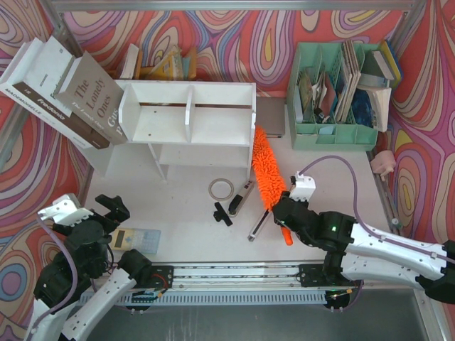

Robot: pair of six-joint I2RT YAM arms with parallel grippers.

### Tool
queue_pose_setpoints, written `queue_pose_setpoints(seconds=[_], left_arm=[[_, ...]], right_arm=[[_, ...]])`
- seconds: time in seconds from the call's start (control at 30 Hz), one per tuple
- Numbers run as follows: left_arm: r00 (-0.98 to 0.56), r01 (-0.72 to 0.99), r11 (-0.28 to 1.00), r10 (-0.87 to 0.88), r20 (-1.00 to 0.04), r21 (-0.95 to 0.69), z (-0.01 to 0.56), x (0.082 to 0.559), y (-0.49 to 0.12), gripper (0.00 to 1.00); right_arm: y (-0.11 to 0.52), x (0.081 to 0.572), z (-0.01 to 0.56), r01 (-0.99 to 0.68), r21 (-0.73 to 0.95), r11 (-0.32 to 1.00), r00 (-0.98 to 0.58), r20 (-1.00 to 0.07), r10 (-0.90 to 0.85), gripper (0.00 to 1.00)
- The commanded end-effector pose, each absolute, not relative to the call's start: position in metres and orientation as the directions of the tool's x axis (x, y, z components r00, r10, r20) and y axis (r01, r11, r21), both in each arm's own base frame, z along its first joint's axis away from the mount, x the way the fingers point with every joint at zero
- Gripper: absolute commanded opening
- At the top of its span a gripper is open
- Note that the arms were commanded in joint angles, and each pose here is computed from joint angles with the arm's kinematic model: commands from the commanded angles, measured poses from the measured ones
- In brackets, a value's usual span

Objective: Dust the bookshelf with a duster

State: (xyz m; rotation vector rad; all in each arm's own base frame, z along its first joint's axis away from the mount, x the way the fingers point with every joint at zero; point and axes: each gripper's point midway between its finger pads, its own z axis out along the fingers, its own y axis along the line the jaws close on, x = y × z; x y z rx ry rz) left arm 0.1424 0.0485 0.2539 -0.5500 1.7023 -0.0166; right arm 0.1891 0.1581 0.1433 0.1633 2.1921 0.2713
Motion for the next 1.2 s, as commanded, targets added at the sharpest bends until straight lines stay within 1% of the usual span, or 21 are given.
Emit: queue_pose_setpoints(seconds=[0.0,0.17,0.27,0.37,0.63,0.8,0.87,0.97,1.07,1.17], left_arm=[[-0.112,-0.357,0.887,-0.352,-0.929,-0.293,0.252,0.143,0.050,0.98],[-0.112,-0.357,0.887,-0.351,-0.929,-0.292,0.252,0.143,0.050,0.98],[-0.109,-0.356,0.886,-0.355,-0.929,-0.297,0.252,0.142,0.050,0.98],[-0.107,-0.356,0.885,-0.357,-0.928,-0.299,0.252,0.142,0.050,0.98],[-0.112,-0.357,0.887,-0.353,-0.929,-0.294,0.252,0.142,0.050,0.98],[-0.110,-0.357,0.886,-0.355,-0.928,-0.296,0.252,0.142,0.050,0.98],[-0.107,-0.356,0.885,-0.357,-0.928,-0.299,0.252,0.142,0.050,0.98],[-0.107,-0.356,0.885,-0.357,-0.928,-0.299,0.252,0.142,0.050,0.98],[-0.108,-0.356,0.885,-0.357,-0.928,-0.299,0.252,0.142,0.050,0.98],[-0.110,-0.357,0.886,-0.355,-0.929,-0.296,0.252,0.142,0.050,0.98]], right_arm=[[0.163,0.204,0.195,0.019,0.355,0.935,-0.478,-0.818,0.320,0.00],[0.160,0.208,0.241,-0.030,0.376,0.926,-0.408,-0.850,0.332,0.00],[0.161,0.206,0.249,-0.046,0.395,0.918,-0.406,-0.847,0.344,0.00],[0.166,0.204,0.234,-0.051,0.396,0.917,-0.439,-0.833,0.336,0.00],[0.174,0.195,0.167,-0.016,0.375,0.927,-0.540,-0.783,0.307,0.00],[0.168,0.195,0.152,0.007,0.333,0.943,-0.546,-0.789,0.283,0.00],[0.164,0.197,0.158,0.011,0.324,0.946,-0.529,-0.801,0.281,0.00],[0.162,0.203,0.181,-0.016,0.330,0.944,-0.478,-0.832,0.282,0.00],[0.163,0.206,0.206,-0.059,0.365,0.929,-0.423,-0.852,0.308,0.00],[0.161,0.205,0.217,-0.083,0.400,0.913,-0.394,-0.855,0.338,0.00]])
